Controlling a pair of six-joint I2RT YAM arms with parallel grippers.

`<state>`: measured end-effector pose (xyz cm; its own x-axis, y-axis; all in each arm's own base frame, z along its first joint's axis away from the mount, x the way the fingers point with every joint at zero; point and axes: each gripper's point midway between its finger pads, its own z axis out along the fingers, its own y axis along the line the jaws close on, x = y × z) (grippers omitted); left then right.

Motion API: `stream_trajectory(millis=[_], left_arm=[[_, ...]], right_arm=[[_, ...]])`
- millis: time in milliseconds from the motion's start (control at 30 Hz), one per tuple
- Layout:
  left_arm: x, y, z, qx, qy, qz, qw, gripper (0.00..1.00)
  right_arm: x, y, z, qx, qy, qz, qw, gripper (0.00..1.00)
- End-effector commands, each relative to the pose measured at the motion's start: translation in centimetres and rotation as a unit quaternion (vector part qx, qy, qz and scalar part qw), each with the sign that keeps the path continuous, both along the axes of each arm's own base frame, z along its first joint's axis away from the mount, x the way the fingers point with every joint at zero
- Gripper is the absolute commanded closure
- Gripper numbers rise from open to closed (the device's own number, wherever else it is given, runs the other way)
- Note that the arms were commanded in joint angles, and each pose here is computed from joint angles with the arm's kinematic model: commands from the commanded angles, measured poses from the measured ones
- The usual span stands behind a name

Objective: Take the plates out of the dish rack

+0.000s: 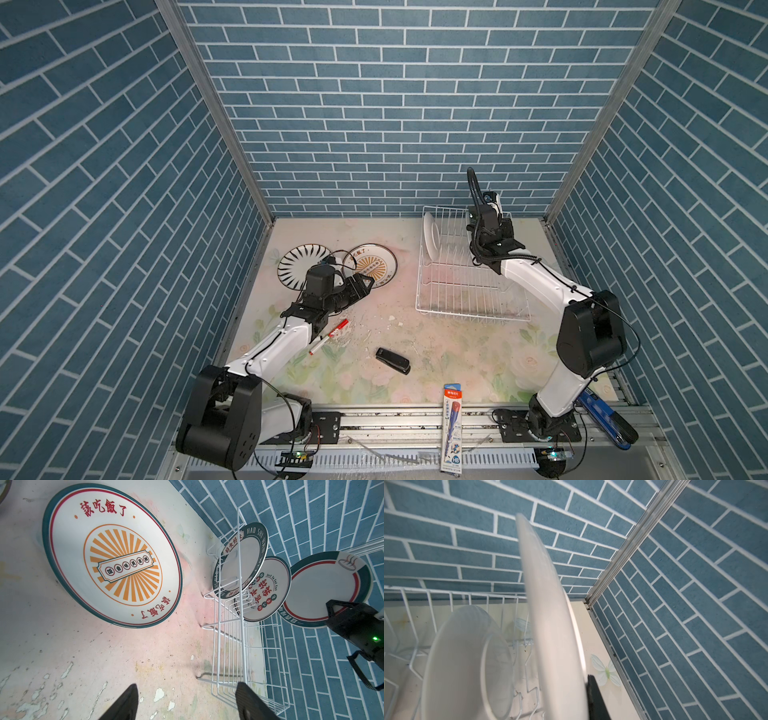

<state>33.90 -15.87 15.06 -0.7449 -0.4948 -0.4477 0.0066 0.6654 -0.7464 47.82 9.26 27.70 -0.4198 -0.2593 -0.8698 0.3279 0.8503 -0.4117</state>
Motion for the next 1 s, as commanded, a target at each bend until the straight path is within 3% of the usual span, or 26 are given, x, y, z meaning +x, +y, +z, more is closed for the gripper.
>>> stream_trajectory(millis=[0, 433, 967], left_arm=[[-0.4, -0.1, 0.2, 0.002, -0.009, -0.006, 1.0, 0.24], [-0.5, 0.1, 0.6, 0.002, -0.017, -0.001, 1.0, 0.24], [-0.3, 0.1, 1.1, -0.007, -0.025, 0.003, 1.0, 0.24]], right_arm=[[-1.4, -0.2, 4.8, 0.024, -0.075, 0.002, 0.997, 1.0], [-5.7, 1.6, 9.0, 0.133, -0.135, 0.109, 0.976, 1.0], [-7.0, 5.2, 7.4, 0.265, -0.088, 0.199, 0.939, 1.0]])
